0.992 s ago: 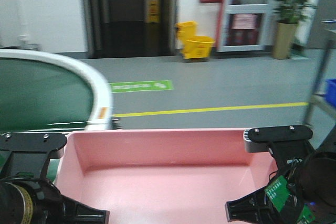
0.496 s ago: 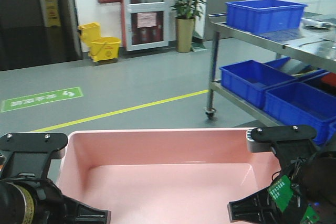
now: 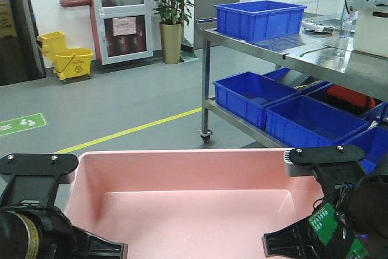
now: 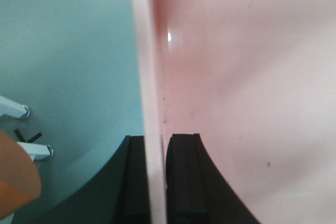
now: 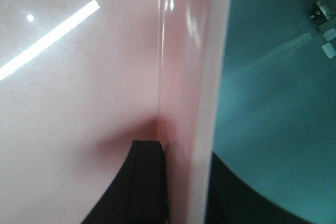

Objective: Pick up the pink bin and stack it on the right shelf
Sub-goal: 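Hold the pink bin with both grippers while driving to the shelf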

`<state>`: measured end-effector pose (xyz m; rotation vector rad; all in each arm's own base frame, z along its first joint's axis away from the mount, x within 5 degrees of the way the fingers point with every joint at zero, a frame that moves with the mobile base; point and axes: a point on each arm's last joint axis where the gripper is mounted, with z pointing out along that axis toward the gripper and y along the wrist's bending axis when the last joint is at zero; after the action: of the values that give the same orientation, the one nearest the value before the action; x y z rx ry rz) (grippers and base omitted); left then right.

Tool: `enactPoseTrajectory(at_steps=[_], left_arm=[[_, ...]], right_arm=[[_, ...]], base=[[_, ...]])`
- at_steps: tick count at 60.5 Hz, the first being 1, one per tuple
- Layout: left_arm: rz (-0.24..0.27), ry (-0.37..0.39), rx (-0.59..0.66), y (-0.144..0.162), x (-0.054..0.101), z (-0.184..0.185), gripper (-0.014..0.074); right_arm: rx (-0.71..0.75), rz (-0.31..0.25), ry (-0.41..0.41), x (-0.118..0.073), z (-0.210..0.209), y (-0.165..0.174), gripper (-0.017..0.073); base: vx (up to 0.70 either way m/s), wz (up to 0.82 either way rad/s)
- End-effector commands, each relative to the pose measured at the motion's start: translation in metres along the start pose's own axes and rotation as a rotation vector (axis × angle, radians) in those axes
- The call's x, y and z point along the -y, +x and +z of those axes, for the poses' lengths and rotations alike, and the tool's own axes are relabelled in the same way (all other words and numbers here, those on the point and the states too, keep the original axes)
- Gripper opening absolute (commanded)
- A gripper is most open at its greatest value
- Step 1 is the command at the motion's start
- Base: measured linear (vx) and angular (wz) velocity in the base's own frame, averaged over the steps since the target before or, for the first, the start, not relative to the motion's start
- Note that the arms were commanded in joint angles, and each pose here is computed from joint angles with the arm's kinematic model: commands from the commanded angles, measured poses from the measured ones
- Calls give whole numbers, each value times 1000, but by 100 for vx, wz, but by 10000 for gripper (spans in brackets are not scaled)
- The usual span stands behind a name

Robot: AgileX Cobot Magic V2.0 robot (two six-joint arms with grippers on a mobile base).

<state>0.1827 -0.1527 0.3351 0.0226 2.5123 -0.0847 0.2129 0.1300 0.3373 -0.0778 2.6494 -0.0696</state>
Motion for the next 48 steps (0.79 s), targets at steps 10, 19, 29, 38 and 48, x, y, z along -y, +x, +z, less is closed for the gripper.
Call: enactPoseTrajectory(at_steps=[10, 19, 29, 38, 48], left_arm=[[1, 77, 103, -12, 2, -16, 39], [1, 77, 103, -12, 2, -16, 39], [1, 77, 103, -12, 2, -16, 39], [1, 77, 103, -12, 2, -16, 39], [1, 77, 103, -12, 2, -16, 39]], right_arm=[[109, -8, -31, 2, -15, -10, 116], [109, -8, -31, 2, -15, -10, 116], [109, -8, -31, 2, -15, -10, 116], [109, -8, -31, 2, -15, -10, 116], [109, -8, -31, 2, -15, -10, 116]], base=[[27, -12], [29, -11], [29, -12], [29, -9], [29, -6]])
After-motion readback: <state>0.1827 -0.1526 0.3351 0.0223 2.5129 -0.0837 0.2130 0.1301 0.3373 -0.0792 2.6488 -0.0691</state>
